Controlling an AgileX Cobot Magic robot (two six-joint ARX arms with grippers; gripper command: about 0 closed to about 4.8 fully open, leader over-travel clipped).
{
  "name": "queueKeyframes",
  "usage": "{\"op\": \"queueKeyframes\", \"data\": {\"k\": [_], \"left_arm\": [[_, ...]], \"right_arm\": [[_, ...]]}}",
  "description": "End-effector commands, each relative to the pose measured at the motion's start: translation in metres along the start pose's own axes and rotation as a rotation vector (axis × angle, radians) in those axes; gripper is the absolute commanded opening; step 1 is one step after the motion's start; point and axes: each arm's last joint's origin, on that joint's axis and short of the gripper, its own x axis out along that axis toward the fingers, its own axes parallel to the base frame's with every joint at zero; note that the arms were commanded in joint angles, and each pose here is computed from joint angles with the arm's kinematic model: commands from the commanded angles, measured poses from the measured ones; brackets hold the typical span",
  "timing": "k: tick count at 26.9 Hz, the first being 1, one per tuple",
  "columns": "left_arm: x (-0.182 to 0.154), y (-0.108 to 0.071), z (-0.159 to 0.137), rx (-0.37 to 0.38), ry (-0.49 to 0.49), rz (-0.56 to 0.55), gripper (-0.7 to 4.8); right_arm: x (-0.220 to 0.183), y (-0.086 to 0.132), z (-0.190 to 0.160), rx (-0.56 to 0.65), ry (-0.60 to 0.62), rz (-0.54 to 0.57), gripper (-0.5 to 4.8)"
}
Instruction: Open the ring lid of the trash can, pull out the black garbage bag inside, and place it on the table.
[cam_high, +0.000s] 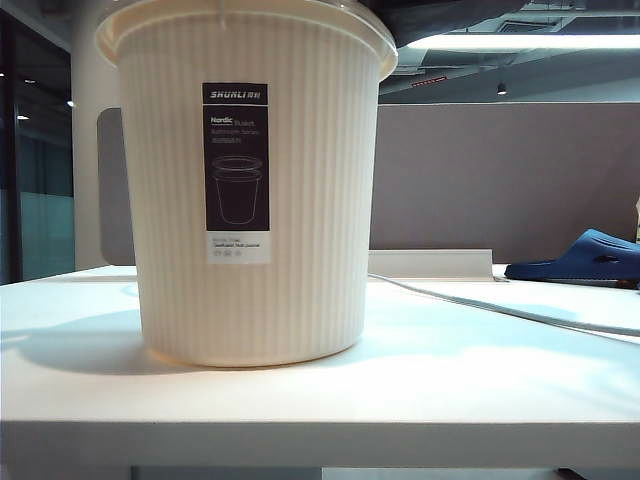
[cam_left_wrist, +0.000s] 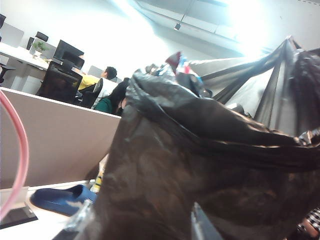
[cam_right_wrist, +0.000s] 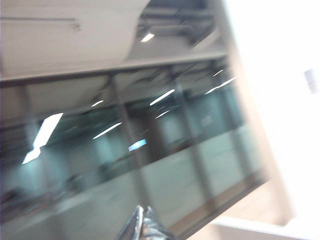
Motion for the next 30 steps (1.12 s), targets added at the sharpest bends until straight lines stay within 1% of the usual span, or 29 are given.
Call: {"op": "queueKeyframes", "data": {"k": [1, 6, 11, 14, 17, 24, 30], "left_arm": [[-0.001, -0.002, 0.002, 0.062, -0.002, -0.005, 2.47], [0.000, 0.000, 0.000, 0.058, 0.013, 0.003, 2.47], [0.000, 0.000, -0.001, 0.058, 0.021, 0.007, 2.47], [0.001, 0.002, -0.002, 0.056, 0.025, 0.010, 2.47], [0.001, 0.002, -0.002, 0.069, 0.031, 0.013, 2.47], [0.001, 0.003, -0.003, 0.061, 0.042, 0.021, 2.47], [0.001, 0.004, -0.005, 0.055, 0.054, 0.029, 2.47]], "right_arm": [[-0.004, 0.004, 0.006, -0.033, -0.034, -0.001, -0.02], [-0.011, -0.003, 0.013, -0.063, -0.053, -0.050, -0.02], [-0.013, -0.006, 0.015, -0.071, -0.058, -0.058, -0.02], [-0.018, -0.010, 0.019, -0.091, -0.067, -0.084, -0.02], [-0.019, -0.010, 0.020, -0.105, -0.071, -0.088, -0.02], [-0.021, -0.019, 0.022, -0.112, -0.075, -0.119, -0.02], [-0.019, -0.032, 0.019, -0.105, -0.056, -0.135, -0.02]]}}
